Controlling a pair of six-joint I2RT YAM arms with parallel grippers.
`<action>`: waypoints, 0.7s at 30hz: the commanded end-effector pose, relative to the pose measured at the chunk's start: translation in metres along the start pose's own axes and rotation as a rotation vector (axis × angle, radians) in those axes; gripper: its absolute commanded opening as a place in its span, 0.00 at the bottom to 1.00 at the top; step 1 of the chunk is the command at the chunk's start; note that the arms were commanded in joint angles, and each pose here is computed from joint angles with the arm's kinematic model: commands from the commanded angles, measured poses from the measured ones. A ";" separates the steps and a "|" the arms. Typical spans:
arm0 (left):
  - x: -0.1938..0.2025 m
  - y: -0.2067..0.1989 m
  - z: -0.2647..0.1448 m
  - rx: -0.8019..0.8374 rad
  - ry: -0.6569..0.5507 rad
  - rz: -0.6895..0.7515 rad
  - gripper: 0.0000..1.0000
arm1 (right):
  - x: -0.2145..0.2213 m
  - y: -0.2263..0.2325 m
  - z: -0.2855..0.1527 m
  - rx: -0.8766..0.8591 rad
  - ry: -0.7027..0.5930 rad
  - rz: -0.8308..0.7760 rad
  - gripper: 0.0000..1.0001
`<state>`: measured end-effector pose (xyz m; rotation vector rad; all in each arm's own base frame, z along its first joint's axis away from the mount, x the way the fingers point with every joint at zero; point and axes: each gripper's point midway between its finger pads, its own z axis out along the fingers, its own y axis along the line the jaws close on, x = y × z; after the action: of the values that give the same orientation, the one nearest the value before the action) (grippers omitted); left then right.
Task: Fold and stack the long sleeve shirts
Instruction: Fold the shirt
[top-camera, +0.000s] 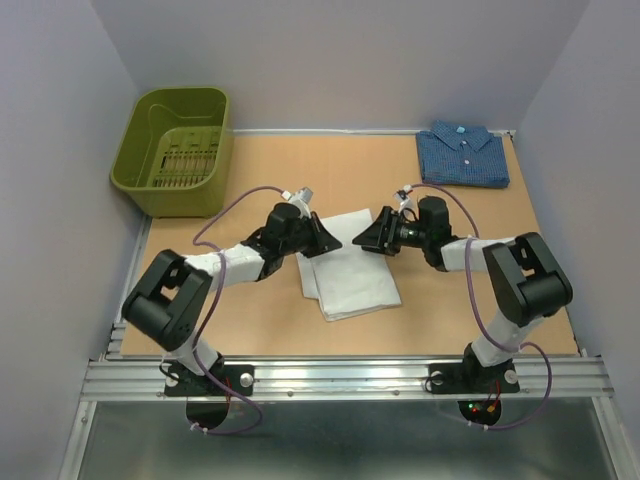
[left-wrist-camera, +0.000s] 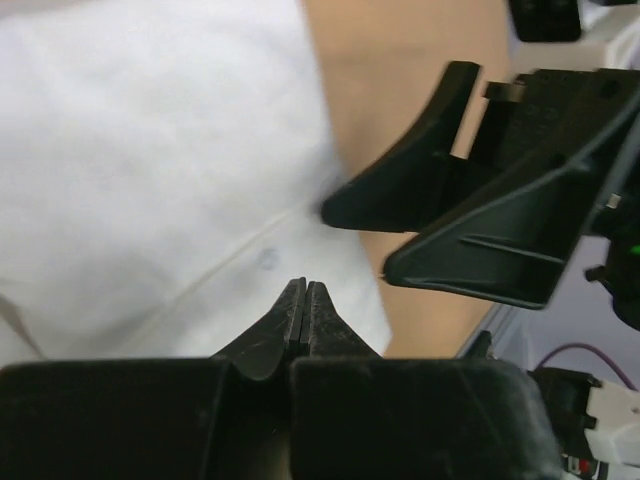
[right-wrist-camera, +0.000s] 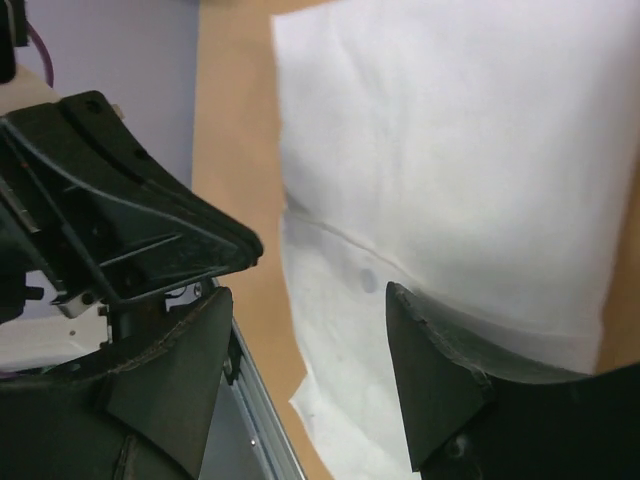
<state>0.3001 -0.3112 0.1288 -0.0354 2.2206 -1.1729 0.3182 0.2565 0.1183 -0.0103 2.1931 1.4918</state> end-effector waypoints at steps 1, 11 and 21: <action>0.009 0.034 0.018 -0.026 -0.049 -0.122 0.00 | 0.008 -0.036 0.008 0.040 -0.055 0.020 0.68; 0.008 0.066 -0.003 -0.055 -0.124 -0.236 0.00 | 0.004 -0.036 0.000 0.031 -0.078 -0.020 0.68; -0.073 0.027 0.015 -0.031 -0.244 -0.101 0.00 | -0.080 0.013 0.032 -0.095 -0.155 -0.064 0.69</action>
<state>0.3454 -0.2823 0.1183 -0.3266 2.1181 -1.1611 0.3617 0.2608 0.1281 0.0216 2.0735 1.4869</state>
